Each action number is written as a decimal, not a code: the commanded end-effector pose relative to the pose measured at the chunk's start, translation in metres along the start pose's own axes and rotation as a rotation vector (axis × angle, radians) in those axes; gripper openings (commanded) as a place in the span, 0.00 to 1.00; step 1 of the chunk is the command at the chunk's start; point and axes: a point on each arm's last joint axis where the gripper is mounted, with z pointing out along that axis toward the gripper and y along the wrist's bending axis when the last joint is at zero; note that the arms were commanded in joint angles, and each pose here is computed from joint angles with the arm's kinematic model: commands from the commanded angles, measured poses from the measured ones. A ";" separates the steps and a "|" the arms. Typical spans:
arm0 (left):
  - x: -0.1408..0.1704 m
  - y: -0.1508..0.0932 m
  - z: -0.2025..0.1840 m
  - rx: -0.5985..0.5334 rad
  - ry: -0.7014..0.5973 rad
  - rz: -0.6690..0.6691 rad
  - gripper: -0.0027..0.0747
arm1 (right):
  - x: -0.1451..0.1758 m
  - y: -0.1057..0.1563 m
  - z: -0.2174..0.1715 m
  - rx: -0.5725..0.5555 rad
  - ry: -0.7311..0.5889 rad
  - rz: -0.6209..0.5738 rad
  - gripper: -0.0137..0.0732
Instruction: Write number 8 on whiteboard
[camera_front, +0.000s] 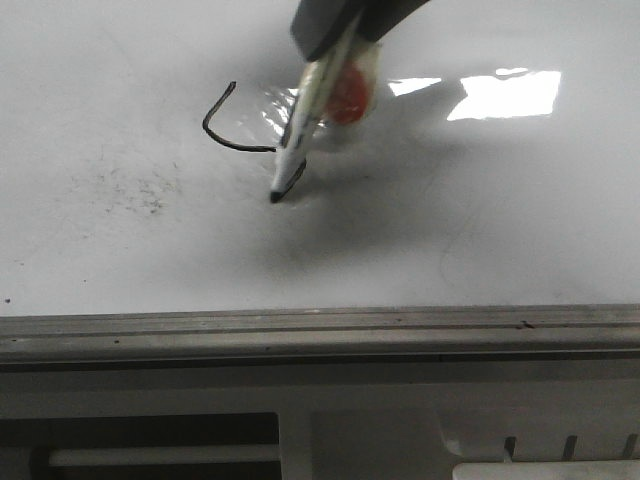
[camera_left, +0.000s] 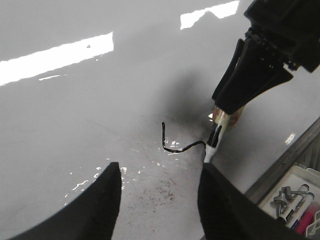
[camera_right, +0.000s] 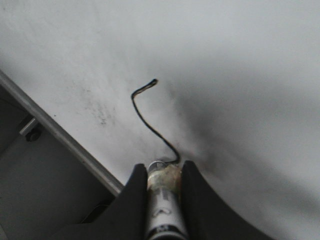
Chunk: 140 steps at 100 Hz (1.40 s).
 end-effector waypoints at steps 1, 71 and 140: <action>-0.017 -0.002 -0.001 0.027 -0.096 -0.018 0.47 | -0.020 -0.001 -0.006 0.029 -0.168 -0.061 0.08; -0.017 -0.004 0.007 0.044 -0.098 -0.017 0.47 | -0.041 0.018 -0.051 -0.006 -0.372 -0.131 0.08; 0.023 -0.037 0.095 0.297 0.024 0.118 0.47 | -0.003 0.050 -0.019 -0.107 -0.139 -0.152 0.08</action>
